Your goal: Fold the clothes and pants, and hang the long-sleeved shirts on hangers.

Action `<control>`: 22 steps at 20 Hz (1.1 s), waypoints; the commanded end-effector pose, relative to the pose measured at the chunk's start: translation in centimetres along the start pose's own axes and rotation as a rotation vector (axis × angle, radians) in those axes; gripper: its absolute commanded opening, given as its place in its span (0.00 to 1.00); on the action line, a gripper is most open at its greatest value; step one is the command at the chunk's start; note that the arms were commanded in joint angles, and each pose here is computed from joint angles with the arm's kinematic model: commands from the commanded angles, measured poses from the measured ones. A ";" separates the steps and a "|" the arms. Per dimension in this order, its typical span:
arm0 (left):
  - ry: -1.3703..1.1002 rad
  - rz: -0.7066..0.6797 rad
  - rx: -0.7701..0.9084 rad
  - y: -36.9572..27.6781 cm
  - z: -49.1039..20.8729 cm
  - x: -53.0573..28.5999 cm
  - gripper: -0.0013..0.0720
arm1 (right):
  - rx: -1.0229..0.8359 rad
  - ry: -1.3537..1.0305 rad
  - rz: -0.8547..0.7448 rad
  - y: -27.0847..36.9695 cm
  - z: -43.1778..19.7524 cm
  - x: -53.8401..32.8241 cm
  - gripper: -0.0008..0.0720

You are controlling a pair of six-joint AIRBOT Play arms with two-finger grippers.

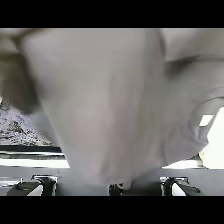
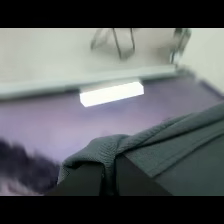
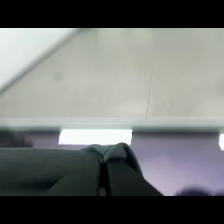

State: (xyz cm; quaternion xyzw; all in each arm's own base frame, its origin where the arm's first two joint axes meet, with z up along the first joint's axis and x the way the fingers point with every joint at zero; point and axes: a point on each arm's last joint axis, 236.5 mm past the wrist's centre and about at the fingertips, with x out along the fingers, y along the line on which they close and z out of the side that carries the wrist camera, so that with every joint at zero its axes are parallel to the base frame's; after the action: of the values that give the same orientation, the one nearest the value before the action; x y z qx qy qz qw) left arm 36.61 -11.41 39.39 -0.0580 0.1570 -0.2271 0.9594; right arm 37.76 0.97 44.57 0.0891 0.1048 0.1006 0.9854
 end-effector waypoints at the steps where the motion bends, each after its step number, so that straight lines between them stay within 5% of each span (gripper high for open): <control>1: 0.311 0.027 -0.118 5.4 -13.3 10.4 0.05 | 0.153 0.403 -0.003 -6.7 -12.6 11.5 0.07; 7: 0.550 0.068 -0.341 10.6 -29.5 22.6 0.05 | 0.737 0.722 0.072 -9.5 -28.8 23.7 0.07; 13: 0.739 0.015 -0.467 9.6 -36.9 23.8 0.05 | 0.627 1.025 0.020 -6.7 -39.4 24.4 0.07; 14: 0.768 0.002 -0.474 9.3 -37.1 23.2 0.10 | 0.594 1.048 0.007 -6.4 -40.1 24.3 0.07; 15: 0.796 -0.008 -0.488 9.4 -36.8 22.4 0.26 | 0.576 1.062 -0.007 -6.4 -40.3 24.0 0.08; 16: 0.831 -0.026 -0.503 10.0 -36.1 21.1 0.57 | 0.569 1.060 -0.022 -6.8 -39.7 23.5 0.25; 17: 0.876 -0.039 -0.517 11.0 -35.3 19.4 0.85 | 0.557 1.053 -0.047 -7.8 -38.6 22.6 0.63; 18: 0.926 -0.046 -0.535 12.3 -34.6 17.2 0.93 | 0.528 1.060 -0.089 -9.4 -37.6 21.0 0.75; 22: 1.121 0.004 -0.752 16.8 -35.6 6.8 0.91 | 0.449 1.285 -0.374 -17.5 -36.3 9.2 0.77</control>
State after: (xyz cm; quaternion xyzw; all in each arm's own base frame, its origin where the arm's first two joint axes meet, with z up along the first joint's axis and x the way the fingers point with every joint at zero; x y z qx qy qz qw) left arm 43.81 -5.47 0.01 -0.2276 0.6294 -0.1666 0.7241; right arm 48.32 -2.44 3.52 0.2378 0.6295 0.0133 0.7396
